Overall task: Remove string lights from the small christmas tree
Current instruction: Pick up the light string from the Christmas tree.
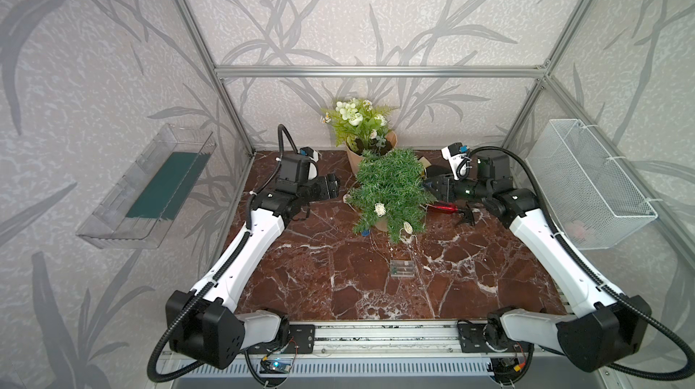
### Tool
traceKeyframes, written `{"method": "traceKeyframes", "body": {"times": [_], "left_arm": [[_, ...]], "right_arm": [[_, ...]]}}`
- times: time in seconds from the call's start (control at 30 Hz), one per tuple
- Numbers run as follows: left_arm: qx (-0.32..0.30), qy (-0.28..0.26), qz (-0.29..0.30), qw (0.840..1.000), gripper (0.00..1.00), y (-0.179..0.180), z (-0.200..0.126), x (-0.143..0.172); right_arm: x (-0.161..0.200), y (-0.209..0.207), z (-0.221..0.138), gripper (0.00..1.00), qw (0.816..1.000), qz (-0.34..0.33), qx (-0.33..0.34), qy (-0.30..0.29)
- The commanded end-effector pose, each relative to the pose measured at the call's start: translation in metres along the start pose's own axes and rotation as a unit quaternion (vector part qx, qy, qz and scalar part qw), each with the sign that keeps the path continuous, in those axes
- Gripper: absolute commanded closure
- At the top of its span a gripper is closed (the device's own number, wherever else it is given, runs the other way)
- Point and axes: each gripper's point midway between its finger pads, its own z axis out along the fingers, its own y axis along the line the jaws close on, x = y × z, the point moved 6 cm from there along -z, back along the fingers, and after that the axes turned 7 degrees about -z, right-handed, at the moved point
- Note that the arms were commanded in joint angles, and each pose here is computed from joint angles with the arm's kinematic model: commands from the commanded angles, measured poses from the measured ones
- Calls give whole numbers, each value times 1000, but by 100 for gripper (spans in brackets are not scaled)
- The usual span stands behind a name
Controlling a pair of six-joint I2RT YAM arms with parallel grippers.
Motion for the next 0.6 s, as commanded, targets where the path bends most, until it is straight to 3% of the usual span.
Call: {"method": "traceKeyframes", "body": {"times": [0.0, 0.17, 0.27, 0.33, 0.4, 0.57], "left_arm": [[-4, 2, -4, 1000, 20, 2, 1, 5], [-6, 3, -5, 1000, 21, 3, 3, 6], [-6, 1, -5, 1000, 23, 3, 3, 6], [-5, 1, -6, 1000, 24, 3, 3, 6], [-5, 2, -6, 1000, 24, 3, 3, 6], [-7, 2, -5, 1000, 27, 4, 2, 7]], "right_arm": [[0, -2, 5, 60, 1000, -2, 7, -1], [-2, 0, 6, 62, 1000, -3, 1, -5], [-3, 4, 8, 45, 1000, -5, -9, -6], [-3, 4, 9, 41, 1000, -5, -9, -7], [-2, 4, 11, 41, 1000, -3, -9, -7], [-2, 4, 14, 53, 1000, 0, -10, -3]]}}
